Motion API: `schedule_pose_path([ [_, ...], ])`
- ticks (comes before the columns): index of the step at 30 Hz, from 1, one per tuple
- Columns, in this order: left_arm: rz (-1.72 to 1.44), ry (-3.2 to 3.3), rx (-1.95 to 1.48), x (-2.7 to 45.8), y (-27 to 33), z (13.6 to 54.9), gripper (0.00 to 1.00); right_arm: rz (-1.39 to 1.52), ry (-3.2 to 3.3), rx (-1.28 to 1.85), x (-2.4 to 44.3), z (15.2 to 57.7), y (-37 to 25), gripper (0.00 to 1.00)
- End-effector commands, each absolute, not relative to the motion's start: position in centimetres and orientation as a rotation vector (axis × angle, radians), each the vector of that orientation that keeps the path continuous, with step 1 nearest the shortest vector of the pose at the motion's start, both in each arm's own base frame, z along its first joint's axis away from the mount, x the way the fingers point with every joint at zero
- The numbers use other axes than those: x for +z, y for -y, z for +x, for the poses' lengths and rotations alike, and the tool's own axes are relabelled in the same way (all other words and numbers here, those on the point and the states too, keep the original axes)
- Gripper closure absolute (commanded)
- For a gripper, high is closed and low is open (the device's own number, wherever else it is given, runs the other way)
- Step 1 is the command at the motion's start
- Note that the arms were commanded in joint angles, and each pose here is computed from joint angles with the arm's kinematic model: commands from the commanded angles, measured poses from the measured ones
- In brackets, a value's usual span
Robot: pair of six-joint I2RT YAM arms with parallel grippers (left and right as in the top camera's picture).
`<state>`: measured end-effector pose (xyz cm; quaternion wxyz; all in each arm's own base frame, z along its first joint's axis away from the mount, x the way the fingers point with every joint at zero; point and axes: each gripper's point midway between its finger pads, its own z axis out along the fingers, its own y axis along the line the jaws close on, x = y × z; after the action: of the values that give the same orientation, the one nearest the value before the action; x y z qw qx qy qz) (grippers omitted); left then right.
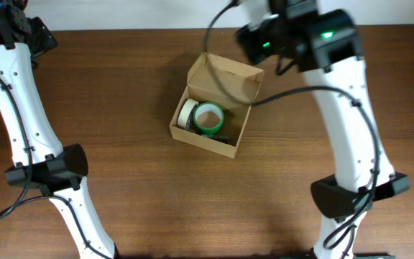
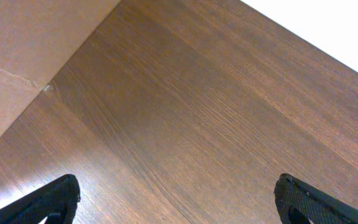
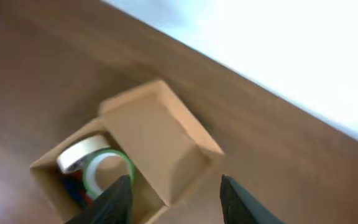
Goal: Pack container
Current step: 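Raise the right gripper out of the box and move it aside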
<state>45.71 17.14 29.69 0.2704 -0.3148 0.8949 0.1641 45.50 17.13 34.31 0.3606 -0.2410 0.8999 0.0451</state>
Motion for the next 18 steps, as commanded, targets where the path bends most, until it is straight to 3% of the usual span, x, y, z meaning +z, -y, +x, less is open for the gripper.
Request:
schedule_pose_path([
  [1, -0.849, -2.385, 0.466, 31.0, -17.5, 44.9, 0.0, -0.354, -2.421, 0.113, 33.3, 46.4, -12.7, 0.52],
  [13, -0.849, -2.389, 0.464, 30.9, -17.5, 44.8, 0.0, 0.178, -2.632, 0.031, 29.6, 45.3, 1.6, 0.51],
  [18, -0.842, -2.314, 0.24, 31.6, -15.7, 47.7, 0.0, 0.302, -2.727, 0.039, 26.0, 44.7, 4.9, 0.51],
])
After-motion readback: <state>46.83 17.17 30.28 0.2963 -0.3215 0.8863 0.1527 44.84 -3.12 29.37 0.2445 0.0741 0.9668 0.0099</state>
